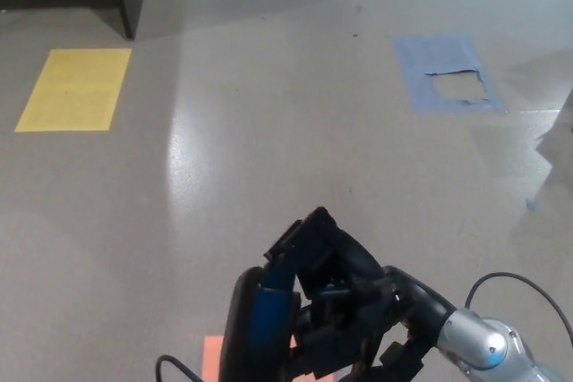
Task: A phone stand is kept on the floor and the robot uses both its hands to grab it and uses its left hand to extend the phone stand by pulling it upwards
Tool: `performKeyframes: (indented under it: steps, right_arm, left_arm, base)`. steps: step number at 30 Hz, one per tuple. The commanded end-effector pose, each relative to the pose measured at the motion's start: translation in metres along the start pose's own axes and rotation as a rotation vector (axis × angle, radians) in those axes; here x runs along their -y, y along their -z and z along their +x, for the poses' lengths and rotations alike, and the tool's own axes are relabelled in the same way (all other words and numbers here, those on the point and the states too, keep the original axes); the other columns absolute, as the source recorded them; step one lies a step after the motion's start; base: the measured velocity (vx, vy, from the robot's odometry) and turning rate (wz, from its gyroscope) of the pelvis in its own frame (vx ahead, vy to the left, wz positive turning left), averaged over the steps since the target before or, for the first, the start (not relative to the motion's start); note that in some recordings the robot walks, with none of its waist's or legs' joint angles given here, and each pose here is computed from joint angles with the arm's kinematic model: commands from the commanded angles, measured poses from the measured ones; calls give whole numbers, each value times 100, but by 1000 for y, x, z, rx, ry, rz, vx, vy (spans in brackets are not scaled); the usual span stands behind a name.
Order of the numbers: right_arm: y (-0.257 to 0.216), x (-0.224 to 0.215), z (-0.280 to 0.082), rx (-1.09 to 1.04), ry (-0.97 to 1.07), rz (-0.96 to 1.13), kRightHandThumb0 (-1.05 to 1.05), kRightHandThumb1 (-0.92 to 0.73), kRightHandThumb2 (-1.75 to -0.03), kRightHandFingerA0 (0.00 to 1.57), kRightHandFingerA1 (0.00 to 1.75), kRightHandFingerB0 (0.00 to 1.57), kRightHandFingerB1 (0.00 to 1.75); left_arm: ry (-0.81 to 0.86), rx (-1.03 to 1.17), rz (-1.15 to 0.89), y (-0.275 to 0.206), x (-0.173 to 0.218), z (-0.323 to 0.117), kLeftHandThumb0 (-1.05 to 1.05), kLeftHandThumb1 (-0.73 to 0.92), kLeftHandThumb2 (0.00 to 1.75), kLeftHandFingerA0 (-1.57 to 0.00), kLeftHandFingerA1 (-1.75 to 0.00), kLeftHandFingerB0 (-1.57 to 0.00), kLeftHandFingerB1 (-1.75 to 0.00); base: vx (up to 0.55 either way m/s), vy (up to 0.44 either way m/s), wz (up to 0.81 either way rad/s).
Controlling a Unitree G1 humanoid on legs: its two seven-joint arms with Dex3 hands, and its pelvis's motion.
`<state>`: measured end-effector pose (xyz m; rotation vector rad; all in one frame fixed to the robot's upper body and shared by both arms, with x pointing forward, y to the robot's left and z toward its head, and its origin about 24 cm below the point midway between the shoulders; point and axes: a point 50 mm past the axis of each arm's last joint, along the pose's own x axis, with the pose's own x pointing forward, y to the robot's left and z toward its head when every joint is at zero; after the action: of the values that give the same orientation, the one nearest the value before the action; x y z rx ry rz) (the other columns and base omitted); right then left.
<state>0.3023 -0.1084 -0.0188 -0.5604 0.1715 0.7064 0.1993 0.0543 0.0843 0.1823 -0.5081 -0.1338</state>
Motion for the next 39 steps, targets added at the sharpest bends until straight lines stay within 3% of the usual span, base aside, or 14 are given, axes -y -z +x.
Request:
performKeyframes:
  steps: [1, 5, 11, 13, 16, 19, 20, 24, 25, 32, 33, 35, 36, 39]
  right_arm:
    - [7, 23, -3, 7, 294, 186, -105, -44, -87, 31, 82, 19, 68]
    - [9, 24, -3, 3, 284, 238, -105, -55, -58, 37, 87, 31, 70]
    - [10, 26, -9, 55, 290, 139, -103, -47, -100, 62, 87, 42, 75]
    - [17, 26, -9, -3, 291, 277, -105, -64, -60, 81, 79, 64, 71]
    - [16, 26, -10, 5, 318, 210, -103, -40, -95, 76, 90, 77, 80]
    - [19, 24, -9, -31, 309, 179, -105, -43, -99, 38, 91, 48, 85]
    - [19, 24, -8, -56, 308, 162, -105, -62, -61, 41, 106, 44, 91]
    - [18, 23, -6, -46, 321, 219, -105, -60, -61, 67, 92, 55, 81]
    - [19, 23, -6, -50, 322, 225, -105, -61, -62, 100, 93, 67, 79]
    - [23, 19, -8, -76, 316, 225, -105, -59, -59, 71, 93, 56, 82]
    - [24, 18, -8, -78, 317, 232, -105, -58, -60, 67, 92, 56, 81]
    - [24, 18, -9, -73, 318, 237, -105, -59, -60, 66, 91, 56, 80]
    - [24, 18, -9, -68, 318, 236, -105, -59, -59, 69, 89, 56, 81]
    - [23, 17, -10, -43, 325, 235, -105, -60, -59, 80, 92, 59, 81]
  left_arm:
    - [-84, -612, -809, 27, 33, -24, -11, 64, 64, -81, -175, -51, -175]
    - [-95, -608, -851, 21, 32, -17, -12, 65, 63, -81, -175, -48, -175]
    - [-53, -465, -845, -12, 24, 13, -13, 69, 64, -82, -175, -43, -175]
    - [-40, -404, -843, -25, 22, 24, -19, 68, 61, -80, -175, -48, -175]
    - [-6, -255, -812, -58, 18, 46, -18, 67, 63, -81, -175, -55, -175]
    - [44, -120, -884, -94, 17, 68, -13, 67, 69, -87, -175, -53, -175]
    - [53, -102, -904, -101, 17, 72, -11, 65, 72, -89, -175, -54, -175]
    - [72, -53, -881, -118, 16, 87, -11, 66, 73, -95, -175, -59, -175]
    - [79, -30, -870, -127, 16, 95, -10, 65, 78, -100, -175, -63, -175]
    - [106, 11, -932, -152, 14, 114, -8, 59, 85, -135, -169, -100, -150]
    - [112, 16, -943, -158, 13, 118, -3, 60, 79, -99, -175, -68, -175]
    - [118, 20, -955, -162, 13, 121, -2, 58, 82, -100, -175, -70, -175]
    - [121, 23, -960, -164, 12, 123, -4, 50, 87, -137, -166, -105, -149]
    - [123, 29, -989, -169, 10, 128, -3, 52, 78, -101, -175, -73, -175]
  base:
    - [0, 0, 0]
    - [0, 0, 0]
    - [0, 0, 0]
    - [0, 0, 0]
    - [0, 0, 0]
    - [0, 0, 0]
    - [0, 0, 0]
    - [0, 0, 0]
    - [0, 0, 0]
    - [0, 0, 0]
    - [0, 0, 0]
    - [0, 0, 0]
    - [0, 0, 0]
    - [0, 0, 0]
